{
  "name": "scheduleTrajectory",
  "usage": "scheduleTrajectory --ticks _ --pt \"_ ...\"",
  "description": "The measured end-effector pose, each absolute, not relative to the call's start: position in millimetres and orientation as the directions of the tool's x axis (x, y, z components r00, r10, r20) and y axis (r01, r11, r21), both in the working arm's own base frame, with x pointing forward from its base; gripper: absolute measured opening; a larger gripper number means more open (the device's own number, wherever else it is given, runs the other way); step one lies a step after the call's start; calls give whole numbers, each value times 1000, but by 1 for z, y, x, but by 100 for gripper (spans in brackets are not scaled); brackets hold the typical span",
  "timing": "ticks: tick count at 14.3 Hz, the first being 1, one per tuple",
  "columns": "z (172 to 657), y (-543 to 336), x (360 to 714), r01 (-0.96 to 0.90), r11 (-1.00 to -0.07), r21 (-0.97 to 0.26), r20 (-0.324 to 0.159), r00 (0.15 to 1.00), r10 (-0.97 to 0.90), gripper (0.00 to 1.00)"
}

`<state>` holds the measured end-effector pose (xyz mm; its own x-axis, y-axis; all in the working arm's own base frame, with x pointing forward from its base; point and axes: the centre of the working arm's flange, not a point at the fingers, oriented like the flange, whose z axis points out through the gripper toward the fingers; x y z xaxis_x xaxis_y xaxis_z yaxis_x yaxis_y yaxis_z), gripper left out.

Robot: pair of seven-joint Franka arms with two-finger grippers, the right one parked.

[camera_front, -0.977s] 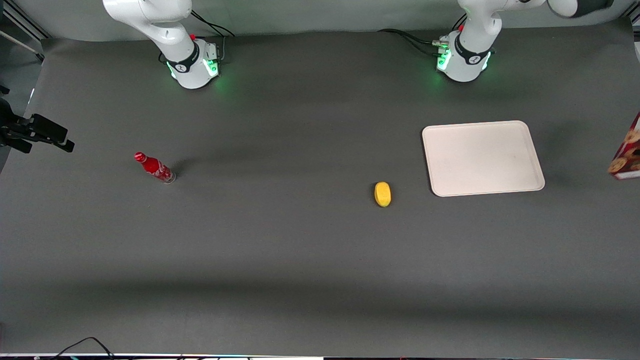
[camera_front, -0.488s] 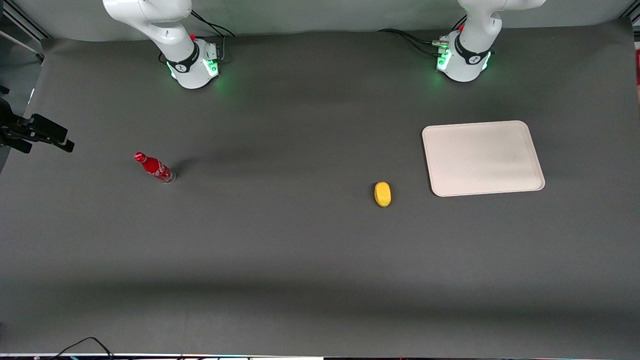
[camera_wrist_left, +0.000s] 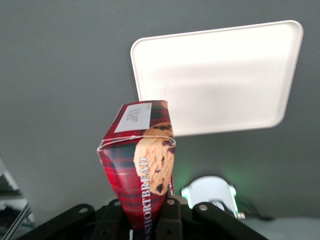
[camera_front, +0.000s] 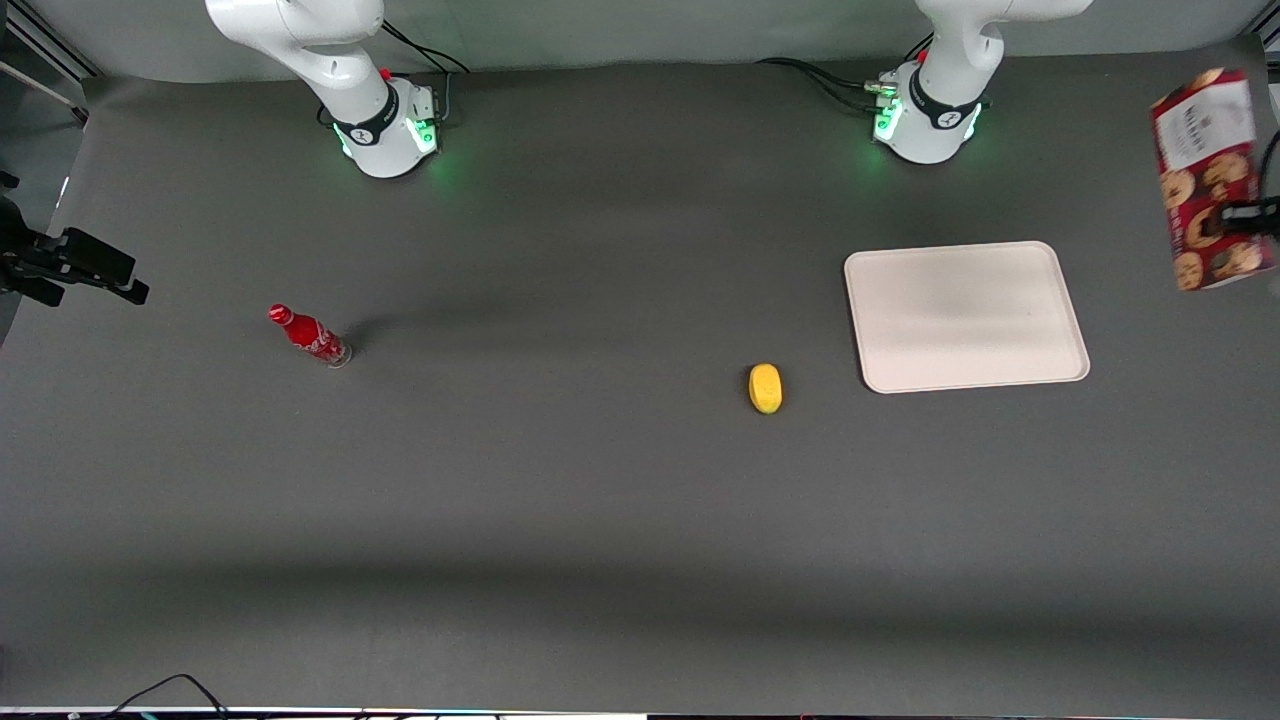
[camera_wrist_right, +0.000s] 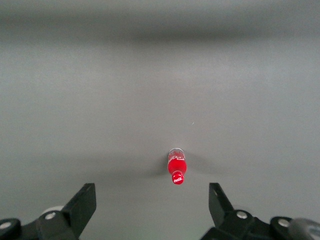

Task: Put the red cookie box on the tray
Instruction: 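Lift the cookie box upright with the left gripper, then carry the box over the white tray and lower it onto the tray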

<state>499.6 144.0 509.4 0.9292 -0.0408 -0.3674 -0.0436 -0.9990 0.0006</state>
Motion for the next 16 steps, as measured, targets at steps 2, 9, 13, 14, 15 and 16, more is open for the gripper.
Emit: scheduleTrajectory --ticks 2,9,13,14,15,16 --pt "445 147 486 -48 -999 9 -352 935 -49 21" --pt "295 137 469 -92 -996 -17 -265 961 -84 21" --pt "225 148 472 -101 -994 -26 -263 960 -91 23" --pt "217 151 471 -118 -993 -17 -270 957 -109 31" --pt "212 154 470 -126 -992 -10 -272 955 -119 40" --pt "212 155 470 -130 -992 -6 -271 955 -123 52"
